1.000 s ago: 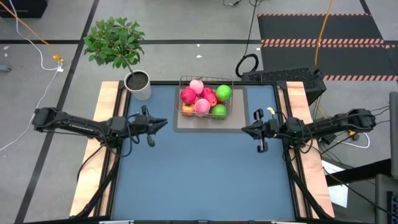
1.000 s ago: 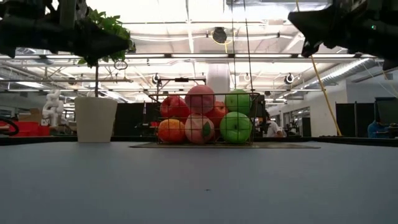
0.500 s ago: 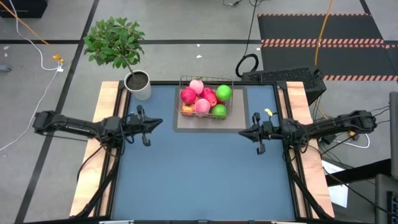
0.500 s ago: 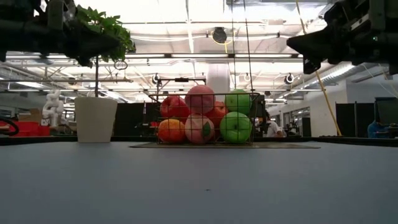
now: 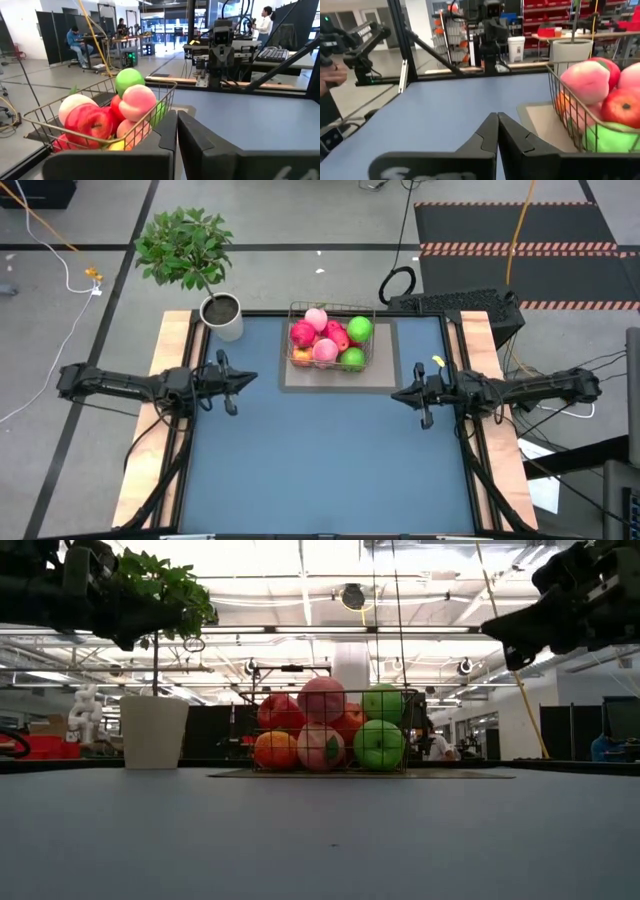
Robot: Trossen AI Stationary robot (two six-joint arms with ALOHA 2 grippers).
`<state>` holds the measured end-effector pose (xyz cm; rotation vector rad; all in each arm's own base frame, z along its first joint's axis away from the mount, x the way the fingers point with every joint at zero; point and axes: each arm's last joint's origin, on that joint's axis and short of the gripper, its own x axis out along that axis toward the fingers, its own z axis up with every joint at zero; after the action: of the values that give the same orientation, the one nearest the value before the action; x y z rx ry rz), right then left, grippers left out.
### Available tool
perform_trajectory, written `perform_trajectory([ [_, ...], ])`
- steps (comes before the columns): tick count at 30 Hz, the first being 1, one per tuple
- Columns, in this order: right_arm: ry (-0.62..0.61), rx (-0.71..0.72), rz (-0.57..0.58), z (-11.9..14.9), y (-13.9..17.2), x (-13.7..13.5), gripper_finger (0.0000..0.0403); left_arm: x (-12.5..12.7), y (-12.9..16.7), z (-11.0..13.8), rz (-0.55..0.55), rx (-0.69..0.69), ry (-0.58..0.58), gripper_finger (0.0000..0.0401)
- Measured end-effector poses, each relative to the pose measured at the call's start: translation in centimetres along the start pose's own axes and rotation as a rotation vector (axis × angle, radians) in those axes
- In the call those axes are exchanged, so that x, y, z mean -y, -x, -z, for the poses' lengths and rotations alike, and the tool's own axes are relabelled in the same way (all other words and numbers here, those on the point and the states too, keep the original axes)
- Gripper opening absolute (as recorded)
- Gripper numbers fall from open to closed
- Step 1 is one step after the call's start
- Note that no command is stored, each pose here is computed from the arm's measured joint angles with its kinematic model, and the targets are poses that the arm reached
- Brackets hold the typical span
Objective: Build produce basket
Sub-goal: Return to Home Position
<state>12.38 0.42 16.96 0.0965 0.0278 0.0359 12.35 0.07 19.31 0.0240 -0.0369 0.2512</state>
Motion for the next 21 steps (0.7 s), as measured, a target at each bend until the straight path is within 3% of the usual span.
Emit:
perform_trajectory([
  [21,0.006,-0.085,0.01,0.4,3.0,0.0,0.0,-0.6,2.0,2.7,-0.007,-0.206,0.032,0.0015],
])
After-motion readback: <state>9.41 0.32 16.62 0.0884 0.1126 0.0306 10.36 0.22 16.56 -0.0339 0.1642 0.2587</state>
